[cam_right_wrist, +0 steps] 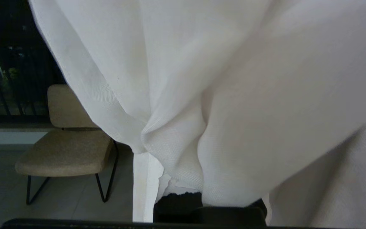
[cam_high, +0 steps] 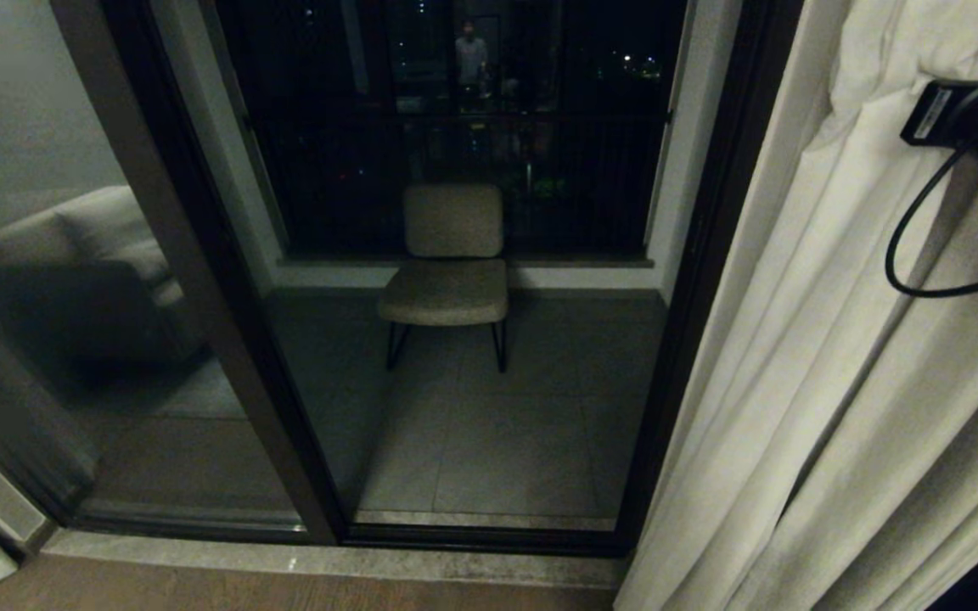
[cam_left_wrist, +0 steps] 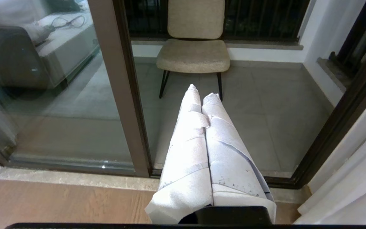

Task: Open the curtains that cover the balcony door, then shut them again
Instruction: Close the inner curtains on both sides

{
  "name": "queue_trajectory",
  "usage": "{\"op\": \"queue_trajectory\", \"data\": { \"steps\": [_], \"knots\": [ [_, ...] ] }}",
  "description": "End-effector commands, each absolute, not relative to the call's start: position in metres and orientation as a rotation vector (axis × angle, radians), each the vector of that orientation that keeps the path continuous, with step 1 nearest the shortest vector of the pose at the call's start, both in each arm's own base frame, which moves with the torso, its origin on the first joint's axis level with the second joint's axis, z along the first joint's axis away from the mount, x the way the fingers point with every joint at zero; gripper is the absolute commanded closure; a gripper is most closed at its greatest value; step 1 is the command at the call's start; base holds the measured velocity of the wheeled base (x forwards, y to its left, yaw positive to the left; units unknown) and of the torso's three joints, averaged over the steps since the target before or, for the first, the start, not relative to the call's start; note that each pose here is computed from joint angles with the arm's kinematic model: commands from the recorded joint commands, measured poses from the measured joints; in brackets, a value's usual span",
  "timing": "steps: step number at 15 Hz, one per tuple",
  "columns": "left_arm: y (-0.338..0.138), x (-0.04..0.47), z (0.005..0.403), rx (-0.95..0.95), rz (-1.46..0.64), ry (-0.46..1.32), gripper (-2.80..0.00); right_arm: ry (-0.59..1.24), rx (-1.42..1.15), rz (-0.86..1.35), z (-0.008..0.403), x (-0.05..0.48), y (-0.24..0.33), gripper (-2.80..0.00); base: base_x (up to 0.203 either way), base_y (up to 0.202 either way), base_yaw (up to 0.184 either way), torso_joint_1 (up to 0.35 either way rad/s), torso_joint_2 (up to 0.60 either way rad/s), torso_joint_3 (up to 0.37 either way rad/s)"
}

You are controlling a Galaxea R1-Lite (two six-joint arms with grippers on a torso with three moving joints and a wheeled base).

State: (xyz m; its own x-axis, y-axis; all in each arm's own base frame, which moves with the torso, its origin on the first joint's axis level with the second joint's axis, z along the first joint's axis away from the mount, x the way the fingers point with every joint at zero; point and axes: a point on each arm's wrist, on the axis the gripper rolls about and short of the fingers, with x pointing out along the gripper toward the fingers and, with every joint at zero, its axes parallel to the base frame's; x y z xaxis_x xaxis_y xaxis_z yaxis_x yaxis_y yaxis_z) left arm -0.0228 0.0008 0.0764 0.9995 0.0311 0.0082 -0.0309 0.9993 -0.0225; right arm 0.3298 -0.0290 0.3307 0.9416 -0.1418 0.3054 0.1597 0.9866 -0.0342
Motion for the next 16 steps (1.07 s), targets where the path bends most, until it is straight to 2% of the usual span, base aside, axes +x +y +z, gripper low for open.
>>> {"op": "queue_trajectory", "data": {
  "steps": [1,3,16],
  "knots": [
    [0.0008,-0.0228,0.0764,-0.023,0.032,-0.010,0.00,-0.309,-0.059,-0.156,0.3309,0.3220,-0.0287,0.00,0.000,0.000,0.000,0.000,0.00,0.000],
    [0.0008,-0.0228,0.0764,-0.023,0.032,-0.010,0.00,-0.299,-0.059,-0.158,0.3281,0.3194,-0.0290,0.00,0.007,0.085,-0.009,0.001,0.00,0.004],
    [0.0008,-0.0229,0.0768,-0.023,0.032,-0.011,0.00,-0.287,-0.060,-0.158,0.3247,0.3170,-0.0283,0.00,0.000,0.184,-0.002,0.001,0.00,0.003]
  ]
}}
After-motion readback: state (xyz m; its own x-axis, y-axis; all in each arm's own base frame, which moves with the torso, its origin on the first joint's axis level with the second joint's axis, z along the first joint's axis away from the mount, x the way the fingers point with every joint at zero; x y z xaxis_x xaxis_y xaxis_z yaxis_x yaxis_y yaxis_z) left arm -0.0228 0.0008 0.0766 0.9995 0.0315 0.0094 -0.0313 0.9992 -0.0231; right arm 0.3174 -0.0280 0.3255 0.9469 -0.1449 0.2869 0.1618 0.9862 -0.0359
